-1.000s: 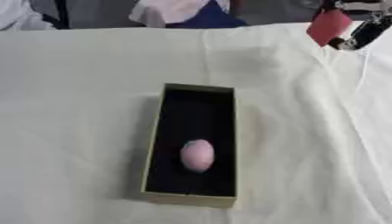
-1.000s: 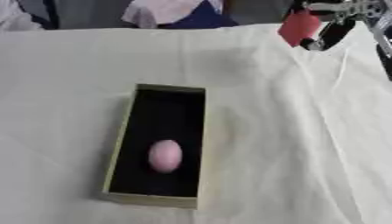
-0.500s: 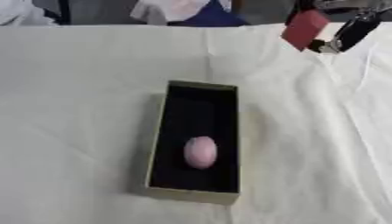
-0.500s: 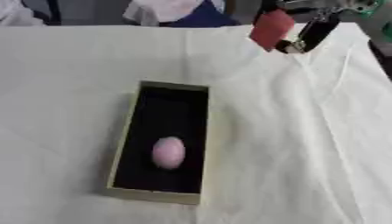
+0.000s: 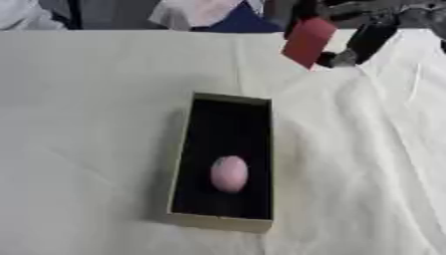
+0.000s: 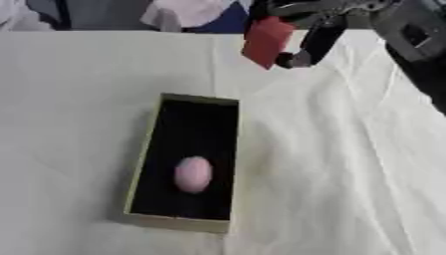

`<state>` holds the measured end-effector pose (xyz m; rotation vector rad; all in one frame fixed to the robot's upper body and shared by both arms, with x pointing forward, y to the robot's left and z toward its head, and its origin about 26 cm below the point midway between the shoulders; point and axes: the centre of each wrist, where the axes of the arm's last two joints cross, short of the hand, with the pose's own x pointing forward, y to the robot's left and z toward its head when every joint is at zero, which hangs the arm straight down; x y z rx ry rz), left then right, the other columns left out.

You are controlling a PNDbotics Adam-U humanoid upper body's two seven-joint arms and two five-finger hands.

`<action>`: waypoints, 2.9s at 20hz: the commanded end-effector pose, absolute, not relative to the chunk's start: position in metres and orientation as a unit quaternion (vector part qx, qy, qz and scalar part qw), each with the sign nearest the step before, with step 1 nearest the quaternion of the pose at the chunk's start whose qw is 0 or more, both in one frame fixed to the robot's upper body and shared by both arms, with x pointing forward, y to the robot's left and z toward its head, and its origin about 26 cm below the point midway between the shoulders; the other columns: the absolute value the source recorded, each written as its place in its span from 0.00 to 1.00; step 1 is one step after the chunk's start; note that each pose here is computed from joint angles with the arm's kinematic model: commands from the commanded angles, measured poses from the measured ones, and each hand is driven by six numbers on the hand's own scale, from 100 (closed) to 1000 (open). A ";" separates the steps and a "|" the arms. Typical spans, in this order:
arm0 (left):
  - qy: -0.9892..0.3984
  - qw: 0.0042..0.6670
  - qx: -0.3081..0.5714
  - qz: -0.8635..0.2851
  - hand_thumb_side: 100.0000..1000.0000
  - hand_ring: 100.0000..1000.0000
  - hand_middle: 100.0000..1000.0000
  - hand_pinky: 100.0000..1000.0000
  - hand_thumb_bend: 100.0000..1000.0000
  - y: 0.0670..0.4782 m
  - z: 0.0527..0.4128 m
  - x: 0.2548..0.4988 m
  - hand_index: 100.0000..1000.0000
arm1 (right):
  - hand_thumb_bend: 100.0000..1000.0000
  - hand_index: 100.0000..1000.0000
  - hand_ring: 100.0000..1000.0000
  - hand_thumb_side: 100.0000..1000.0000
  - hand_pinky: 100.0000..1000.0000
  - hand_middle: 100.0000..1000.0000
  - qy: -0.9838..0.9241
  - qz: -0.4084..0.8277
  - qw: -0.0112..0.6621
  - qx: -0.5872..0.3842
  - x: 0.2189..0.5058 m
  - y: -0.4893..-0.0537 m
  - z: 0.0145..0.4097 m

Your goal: Pick up objects on the table and place them in the box.

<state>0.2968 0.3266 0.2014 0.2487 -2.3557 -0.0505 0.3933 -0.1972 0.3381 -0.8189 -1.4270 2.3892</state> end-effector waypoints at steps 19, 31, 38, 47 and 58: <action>-0.925 0.365 0.098 -0.033 1.00 0.83 0.78 0.72 0.24 0.328 0.211 0.295 0.92 | 0.00 0.77 0.64 0.00 0.67 0.60 -0.471 0.862 0.045 -0.180 0.355 -0.127 0.340; -0.924 0.369 0.095 -0.030 1.00 0.83 0.78 0.72 0.24 0.327 0.208 0.295 0.91 | 0.00 0.78 0.64 0.06 0.67 0.62 -0.451 0.871 0.064 -0.183 0.373 -0.115 0.325; -0.925 0.368 0.092 -0.029 1.00 0.83 0.78 0.72 0.24 0.326 0.208 0.296 0.91 | 0.00 0.78 0.64 0.06 0.67 0.61 -0.440 0.876 0.081 -0.177 0.390 -0.112 0.310; -0.925 0.368 0.091 -0.028 1.00 0.83 0.78 0.72 0.24 0.325 0.208 0.296 0.91 | 0.00 0.78 0.66 0.09 0.68 0.63 -0.425 0.888 0.078 -0.158 0.399 -0.111 0.294; -0.925 0.368 0.091 -0.028 1.00 0.83 0.78 0.72 0.24 0.325 0.208 0.296 0.91 | 0.10 0.85 0.77 0.29 0.75 0.75 -0.393 0.906 0.055 -0.149 0.405 -0.119 0.276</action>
